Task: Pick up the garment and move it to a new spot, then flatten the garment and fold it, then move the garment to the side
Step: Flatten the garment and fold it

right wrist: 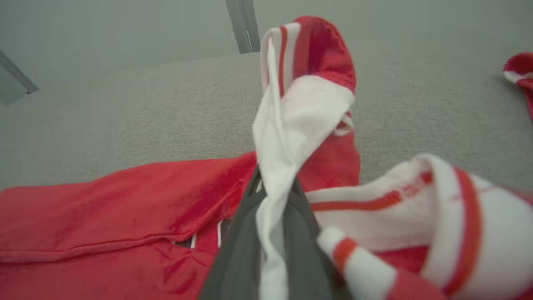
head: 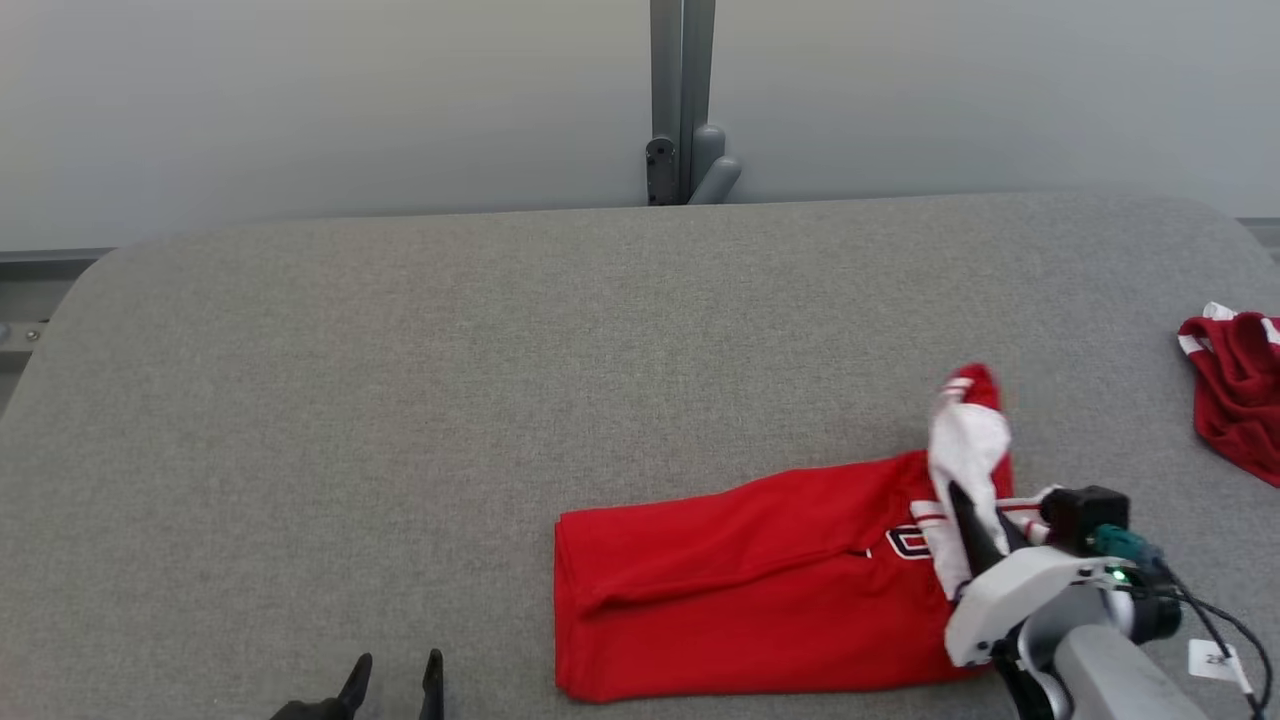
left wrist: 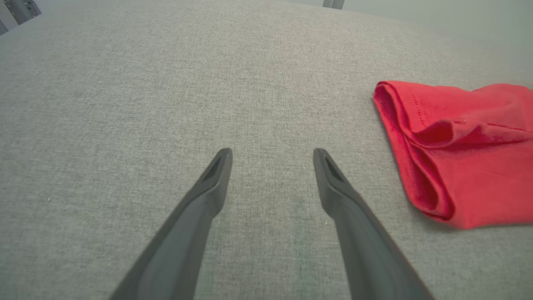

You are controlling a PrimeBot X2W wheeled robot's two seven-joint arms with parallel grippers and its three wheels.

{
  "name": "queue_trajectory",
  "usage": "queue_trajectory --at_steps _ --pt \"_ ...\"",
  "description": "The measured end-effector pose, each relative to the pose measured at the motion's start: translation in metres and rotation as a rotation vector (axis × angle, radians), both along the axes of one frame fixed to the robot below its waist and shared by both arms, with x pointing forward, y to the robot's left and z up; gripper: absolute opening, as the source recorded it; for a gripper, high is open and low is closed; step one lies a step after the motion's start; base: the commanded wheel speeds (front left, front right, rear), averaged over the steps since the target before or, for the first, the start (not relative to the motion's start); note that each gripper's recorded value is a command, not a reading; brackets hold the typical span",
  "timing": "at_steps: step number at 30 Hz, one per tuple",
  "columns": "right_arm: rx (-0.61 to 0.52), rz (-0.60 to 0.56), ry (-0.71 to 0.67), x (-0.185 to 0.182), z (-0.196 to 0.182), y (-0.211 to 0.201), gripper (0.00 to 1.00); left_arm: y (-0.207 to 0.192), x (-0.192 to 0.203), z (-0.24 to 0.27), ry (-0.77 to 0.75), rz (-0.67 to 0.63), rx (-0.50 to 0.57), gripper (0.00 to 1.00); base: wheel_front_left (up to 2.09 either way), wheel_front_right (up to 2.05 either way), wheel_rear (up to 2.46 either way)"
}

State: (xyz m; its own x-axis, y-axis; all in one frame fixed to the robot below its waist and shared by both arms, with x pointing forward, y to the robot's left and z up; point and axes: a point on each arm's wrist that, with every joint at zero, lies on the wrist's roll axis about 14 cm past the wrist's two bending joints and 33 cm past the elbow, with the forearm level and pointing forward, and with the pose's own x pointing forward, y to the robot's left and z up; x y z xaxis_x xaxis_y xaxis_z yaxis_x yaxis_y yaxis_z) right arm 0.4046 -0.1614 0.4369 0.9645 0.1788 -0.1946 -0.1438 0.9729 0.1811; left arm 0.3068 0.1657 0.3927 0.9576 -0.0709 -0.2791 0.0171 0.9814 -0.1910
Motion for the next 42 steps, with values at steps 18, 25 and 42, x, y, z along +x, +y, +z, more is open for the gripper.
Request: queue_trajectory --at_steps 18,25,42 --pt "0.051 0.573 0.046 -0.042 0.012 0.199 0.00 0.001 -0.027 -0.006 0.019 0.029 -0.018 1.00 0.00 0.00 0.00" --pt "0.055 0.638 0.067 -0.042 0.004 0.228 1.00 0.026 -0.044 -0.009 0.029 0.128 -0.017 1.00 0.00 0.00 0.00" --pt "0.186 0.347 -0.131 -0.004 0.057 0.137 1.00 0.011 -0.025 -0.002 0.003 0.061 -0.008 1.00 0.00 0.00 0.00"
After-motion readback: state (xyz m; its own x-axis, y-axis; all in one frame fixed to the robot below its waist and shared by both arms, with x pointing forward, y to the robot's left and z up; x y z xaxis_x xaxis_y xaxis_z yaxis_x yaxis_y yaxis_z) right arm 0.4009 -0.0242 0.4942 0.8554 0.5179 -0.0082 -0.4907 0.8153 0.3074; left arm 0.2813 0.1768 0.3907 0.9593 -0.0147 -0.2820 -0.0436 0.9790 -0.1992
